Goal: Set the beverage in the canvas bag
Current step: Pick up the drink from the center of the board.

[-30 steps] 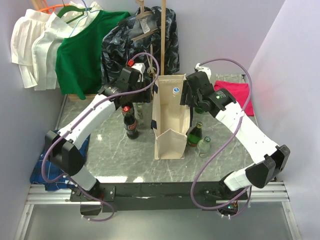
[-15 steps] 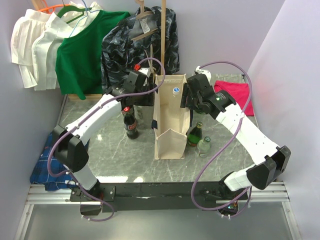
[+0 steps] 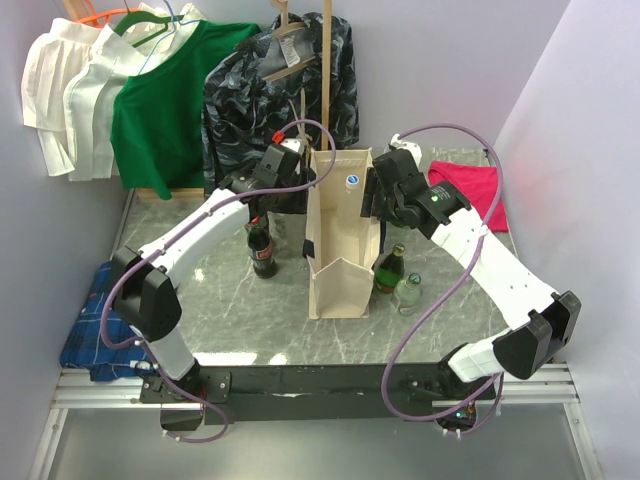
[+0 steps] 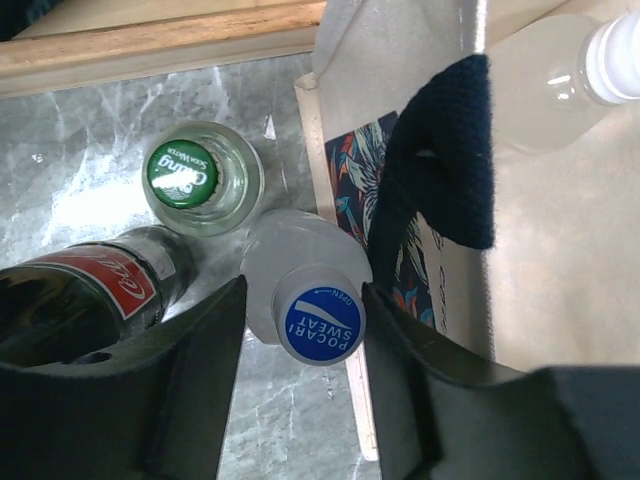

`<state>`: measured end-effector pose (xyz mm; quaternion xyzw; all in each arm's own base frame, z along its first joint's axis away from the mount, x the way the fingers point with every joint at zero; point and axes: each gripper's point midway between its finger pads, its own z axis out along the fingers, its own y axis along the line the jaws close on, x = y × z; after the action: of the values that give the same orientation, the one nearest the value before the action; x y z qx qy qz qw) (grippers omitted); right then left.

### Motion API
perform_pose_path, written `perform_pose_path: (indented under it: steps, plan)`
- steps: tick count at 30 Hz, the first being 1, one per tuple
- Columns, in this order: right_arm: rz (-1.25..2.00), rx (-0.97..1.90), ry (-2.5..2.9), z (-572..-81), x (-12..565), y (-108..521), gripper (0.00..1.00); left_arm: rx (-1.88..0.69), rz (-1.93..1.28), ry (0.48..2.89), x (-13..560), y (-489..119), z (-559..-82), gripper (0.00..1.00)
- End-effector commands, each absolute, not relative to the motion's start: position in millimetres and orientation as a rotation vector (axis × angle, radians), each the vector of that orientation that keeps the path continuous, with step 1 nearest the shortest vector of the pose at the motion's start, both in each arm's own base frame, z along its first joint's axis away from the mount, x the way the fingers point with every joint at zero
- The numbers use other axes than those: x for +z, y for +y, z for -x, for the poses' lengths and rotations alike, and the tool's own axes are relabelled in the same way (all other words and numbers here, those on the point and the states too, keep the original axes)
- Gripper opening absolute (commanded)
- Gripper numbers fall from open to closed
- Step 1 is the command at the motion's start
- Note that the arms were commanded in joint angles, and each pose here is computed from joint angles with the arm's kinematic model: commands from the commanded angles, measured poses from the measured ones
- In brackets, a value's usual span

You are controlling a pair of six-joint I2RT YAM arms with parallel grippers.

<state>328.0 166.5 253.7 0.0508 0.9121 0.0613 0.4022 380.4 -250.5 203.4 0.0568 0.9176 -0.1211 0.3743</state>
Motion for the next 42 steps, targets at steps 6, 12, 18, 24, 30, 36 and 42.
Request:
perform_pose_path:
  steps: [6, 12, 18, 24, 30, 36, 42]
  plan:
    - [-0.159, 0.183, 2.264, -329.8, 267.3, 166.1, 0.68, -0.285, -0.115, 2.283, 219.9, -248.2, -388.4, 0.5]
    - [-0.161, 0.188, 2.265, -330.8, 267.9, 167.5, 0.68, -0.274, -0.126, 2.285, 219.8, -247.6, -388.4, 0.35]
    - [-0.156, 0.19, 2.271, -331.4, 266.6, 169.5, 0.68, -0.249, -0.127, 2.284, 221.7, -243.8, -388.6, 0.01]
    - [-0.159, 0.191, 2.277, -331.3, 265.5, 169.1, 0.67, -0.258, -0.126, 2.258, 234.2, -243.4, -389.4, 0.01]
    - [-0.156, 0.19, 2.286, -329.9, 261.8, 169.6, 0.68, -0.277, -0.119, 2.218, 251.8, -243.0, -389.9, 0.01]
    - [-0.148, 0.197, 2.288, -328.4, 262.0, 170.4, 0.67, -0.276, -0.115, 2.196, 264.8, -240.8, -390.0, 0.01]
    - [-0.132, 0.191, 2.303, -325.7, 257.5, 170.3, 0.68, -0.283, -0.106, 2.172, 278.7, -239.2, -389.5, 0.01]
